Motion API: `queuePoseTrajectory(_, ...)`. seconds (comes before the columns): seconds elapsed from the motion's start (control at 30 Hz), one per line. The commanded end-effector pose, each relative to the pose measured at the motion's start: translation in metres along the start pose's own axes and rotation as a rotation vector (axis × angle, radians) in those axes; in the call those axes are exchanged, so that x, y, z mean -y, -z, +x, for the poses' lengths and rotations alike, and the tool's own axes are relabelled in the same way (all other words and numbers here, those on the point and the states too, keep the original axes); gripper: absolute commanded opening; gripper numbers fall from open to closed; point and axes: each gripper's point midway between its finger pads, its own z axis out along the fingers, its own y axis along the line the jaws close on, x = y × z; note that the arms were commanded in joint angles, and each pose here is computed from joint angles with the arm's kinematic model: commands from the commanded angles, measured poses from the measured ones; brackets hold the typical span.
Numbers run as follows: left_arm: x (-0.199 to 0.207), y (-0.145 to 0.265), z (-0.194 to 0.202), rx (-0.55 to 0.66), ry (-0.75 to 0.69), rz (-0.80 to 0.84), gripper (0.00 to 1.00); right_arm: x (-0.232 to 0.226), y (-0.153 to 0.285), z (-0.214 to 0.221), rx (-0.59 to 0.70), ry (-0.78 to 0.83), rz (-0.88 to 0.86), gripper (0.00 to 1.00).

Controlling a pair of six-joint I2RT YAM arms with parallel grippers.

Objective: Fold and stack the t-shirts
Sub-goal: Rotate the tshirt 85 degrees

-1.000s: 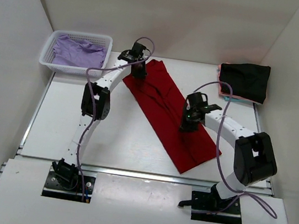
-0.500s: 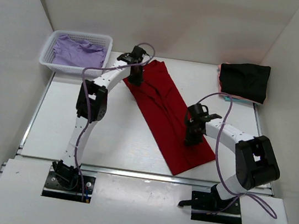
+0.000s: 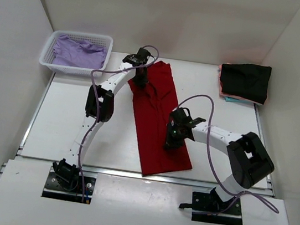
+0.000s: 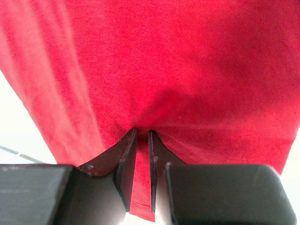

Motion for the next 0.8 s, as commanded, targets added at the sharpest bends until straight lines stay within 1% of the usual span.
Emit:
queuePoseTrajectory(0.0, -0.012, -0.013, -0.002, 0.001, 0.027, 0.003, 0.2, -0.01, -0.027, 0.022, -0.095, 0.027, -0.023, 0.15)
queuePoseTrajectory(0.03, -0.003, -0.011, -0.006, 0.017, 0.018, 0.024, 0.19, -0.016, -0.032, 0.027, -0.111, 0.057, -0.024, 0.14)
queuePoseTrajectory(0.13, 0.001, -0.019, -0.011, 0.039, 0.003, 0.05, 0.21, -0.032, -0.04, 0.017, -0.11, 0.097, -0.066, 0.15)
queuePoseTrajectory(0.27, 0.015, -0.018, -0.026, 0.098, -0.031, 0.11, 0.23, -0.037, -0.048, 0.013, -0.13, 0.149, -0.053, 0.14)
queuePoseTrajectory(0.33, 0.017, -0.012, -0.04, 0.141, -0.028, 0.126, 0.26, -0.033, -0.048, 0.011, -0.136, 0.158, -0.034, 0.14)
queuePoseTrajectory(0.47, 0.028, 0.019, -0.093, 0.312, -0.018, 0.195, 0.29, -0.033, -0.043, 0.004, -0.118, 0.183, -0.04, 0.13)
queuePoseTrajectory(0.5, 0.03, 0.035, -0.108, 0.359, -0.018, 0.212, 0.3, -0.033, -0.043, 0.005, -0.119, 0.206, -0.041, 0.14)
queuePoseTrajectory(0.53, 0.035, 0.059, -0.127, 0.416, -0.01, 0.243, 0.3, -0.04, -0.039, -0.002, -0.101, 0.238, -0.05, 0.14)
queuePoseTrajectory(0.57, 0.034, 0.072, -0.138, 0.451, -0.003, 0.255, 0.32, -0.045, -0.034, -0.011, -0.077, 0.27, -0.054, 0.14)
queuePoseTrajectory(0.63, 0.043, 0.125, -0.161, 0.536, 0.018, 0.311, 0.33, -0.059, -0.021, -0.028, -0.026, 0.319, -0.069, 0.14)
queuePoseTrajectory(0.67, 0.044, 0.135, -0.162, 0.537, 0.023, 0.33, 0.34, -0.066, -0.014, -0.042, 0.016, 0.332, -0.066, 0.14)
queuePoseTrajectory(0.7, 0.047, 0.156, -0.164, 0.553, 0.033, 0.353, 0.34, -0.069, -0.006, -0.046, 0.032, 0.358, -0.056, 0.14)
queuePoseTrajectory(0.73, 0.044, 0.188, -0.173, 0.591, 0.049, 0.378, 0.34, -0.078, 0.006, -0.062, 0.078, 0.376, -0.063, 0.15)
queuePoseTrajectory(0.77, 0.048, 0.207, -0.165, 0.583, 0.048, 0.395, 0.34, -0.083, 0.02, -0.074, 0.132, 0.392, -0.037, 0.17)
